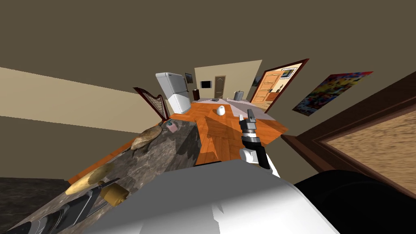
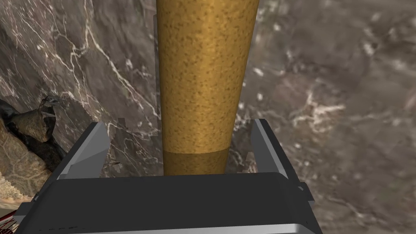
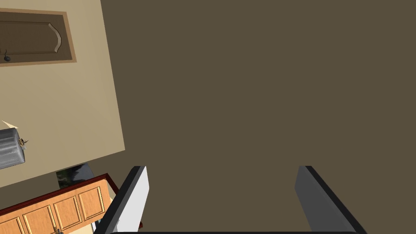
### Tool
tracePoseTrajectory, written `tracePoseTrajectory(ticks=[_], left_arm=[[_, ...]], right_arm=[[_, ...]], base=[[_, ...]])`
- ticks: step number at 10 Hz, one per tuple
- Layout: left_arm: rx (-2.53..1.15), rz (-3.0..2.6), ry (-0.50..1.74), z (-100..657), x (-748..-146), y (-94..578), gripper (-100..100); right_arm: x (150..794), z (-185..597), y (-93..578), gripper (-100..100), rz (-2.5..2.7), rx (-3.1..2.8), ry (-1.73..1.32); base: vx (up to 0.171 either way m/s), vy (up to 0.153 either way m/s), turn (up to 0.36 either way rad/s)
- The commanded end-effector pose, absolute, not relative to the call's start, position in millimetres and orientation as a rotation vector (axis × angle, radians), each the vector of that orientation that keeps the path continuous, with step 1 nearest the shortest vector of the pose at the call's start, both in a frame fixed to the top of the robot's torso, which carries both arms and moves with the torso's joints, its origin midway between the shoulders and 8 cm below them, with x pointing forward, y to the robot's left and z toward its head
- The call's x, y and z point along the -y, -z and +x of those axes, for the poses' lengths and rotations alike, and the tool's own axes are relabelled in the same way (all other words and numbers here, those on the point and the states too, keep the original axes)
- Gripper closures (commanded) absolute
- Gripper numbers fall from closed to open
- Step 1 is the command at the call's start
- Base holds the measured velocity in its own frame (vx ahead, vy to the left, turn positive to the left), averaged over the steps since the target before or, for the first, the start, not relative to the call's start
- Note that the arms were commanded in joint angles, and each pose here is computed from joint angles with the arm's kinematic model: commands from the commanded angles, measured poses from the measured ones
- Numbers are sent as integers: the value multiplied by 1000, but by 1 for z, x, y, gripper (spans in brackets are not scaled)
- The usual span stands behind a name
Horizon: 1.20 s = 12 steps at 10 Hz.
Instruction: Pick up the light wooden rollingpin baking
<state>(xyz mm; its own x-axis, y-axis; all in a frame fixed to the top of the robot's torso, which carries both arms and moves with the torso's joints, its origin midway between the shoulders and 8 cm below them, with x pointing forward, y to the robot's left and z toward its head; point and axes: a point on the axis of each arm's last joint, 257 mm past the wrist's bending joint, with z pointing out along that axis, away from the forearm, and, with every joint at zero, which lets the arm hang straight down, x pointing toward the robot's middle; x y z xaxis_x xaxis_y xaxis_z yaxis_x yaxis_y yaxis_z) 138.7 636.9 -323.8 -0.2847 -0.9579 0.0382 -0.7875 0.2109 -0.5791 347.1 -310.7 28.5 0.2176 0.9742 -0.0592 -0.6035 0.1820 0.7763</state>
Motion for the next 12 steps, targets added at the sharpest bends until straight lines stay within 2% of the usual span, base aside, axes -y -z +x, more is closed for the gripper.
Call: tracePoseTrajectory(ticks=[1,12], left_arm=[[-2159,-1635,720,141,-635,324,-100],[-2116,-1675,734,220,-595,327,-100]], right_arm=[[311,347,-28,0,708,-643,-1229],[311,347,-28,0,708,-643,-1229]], base=[[-35,12,-1],[-94,26,-26]])
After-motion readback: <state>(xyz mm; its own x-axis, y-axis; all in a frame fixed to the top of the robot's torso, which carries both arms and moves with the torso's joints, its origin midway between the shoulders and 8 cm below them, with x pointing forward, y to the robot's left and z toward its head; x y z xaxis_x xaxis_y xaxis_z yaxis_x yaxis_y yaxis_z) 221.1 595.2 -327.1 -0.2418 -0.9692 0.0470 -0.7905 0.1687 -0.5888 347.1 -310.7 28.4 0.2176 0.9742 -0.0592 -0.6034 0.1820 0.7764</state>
